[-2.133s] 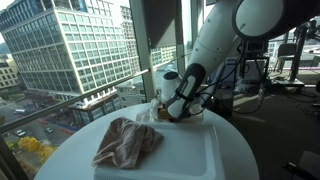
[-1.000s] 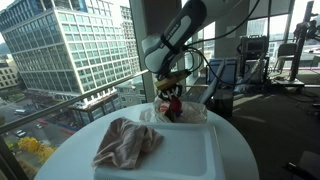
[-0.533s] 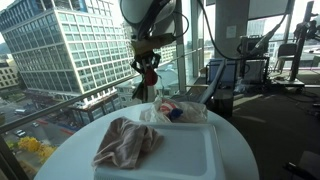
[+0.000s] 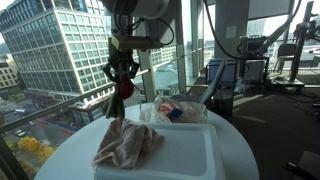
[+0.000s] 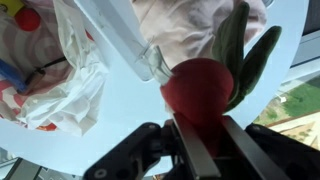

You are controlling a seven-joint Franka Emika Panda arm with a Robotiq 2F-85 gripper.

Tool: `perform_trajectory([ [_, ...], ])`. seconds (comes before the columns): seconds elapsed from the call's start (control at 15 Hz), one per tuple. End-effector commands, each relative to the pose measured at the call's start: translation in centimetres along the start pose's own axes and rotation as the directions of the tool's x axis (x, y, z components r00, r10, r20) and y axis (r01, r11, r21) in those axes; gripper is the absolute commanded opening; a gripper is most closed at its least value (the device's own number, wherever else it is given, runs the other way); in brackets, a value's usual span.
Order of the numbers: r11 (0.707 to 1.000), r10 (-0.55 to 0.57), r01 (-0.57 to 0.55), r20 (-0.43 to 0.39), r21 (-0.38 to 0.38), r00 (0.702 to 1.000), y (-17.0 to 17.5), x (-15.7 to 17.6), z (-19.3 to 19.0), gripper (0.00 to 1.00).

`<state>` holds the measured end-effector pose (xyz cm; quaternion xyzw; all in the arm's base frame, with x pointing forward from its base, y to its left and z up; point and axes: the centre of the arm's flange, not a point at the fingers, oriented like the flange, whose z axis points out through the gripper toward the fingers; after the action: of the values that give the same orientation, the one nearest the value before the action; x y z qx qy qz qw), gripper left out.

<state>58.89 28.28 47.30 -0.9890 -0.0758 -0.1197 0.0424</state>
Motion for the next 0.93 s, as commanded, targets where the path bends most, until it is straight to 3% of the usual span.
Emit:
perform_trajectory([
  [0.0, 0.989, -0.123, 0.111, 0.122, 0.097, 0.985, 0.4, -1.6, 6.3, 0.10],
  [0.2, 0.981, -0.183, 0.159, 0.250, 0.114, 0.951, 0.6, -3.6, 11.0, 0.08],
  [0.27, 0.978, -0.197, 0.170, 0.273, 0.119, 0.942, 0.6, -3.8, 11.8, 0.40],
  [0.4, 0.974, -0.213, 0.180, 0.280, 0.138, 0.936, 0.6, -3.5, 11.8, 0.48],
  [0.6, 0.982, -0.179, 0.151, 0.311, 0.112, 0.934, 0.9, -1.3, 7.4, 0.71],
  [0.87, 0.989, -0.144, 0.128, 0.280, 0.075, 0.949, 3.8, 0.3, 2.5, 0.99],
])
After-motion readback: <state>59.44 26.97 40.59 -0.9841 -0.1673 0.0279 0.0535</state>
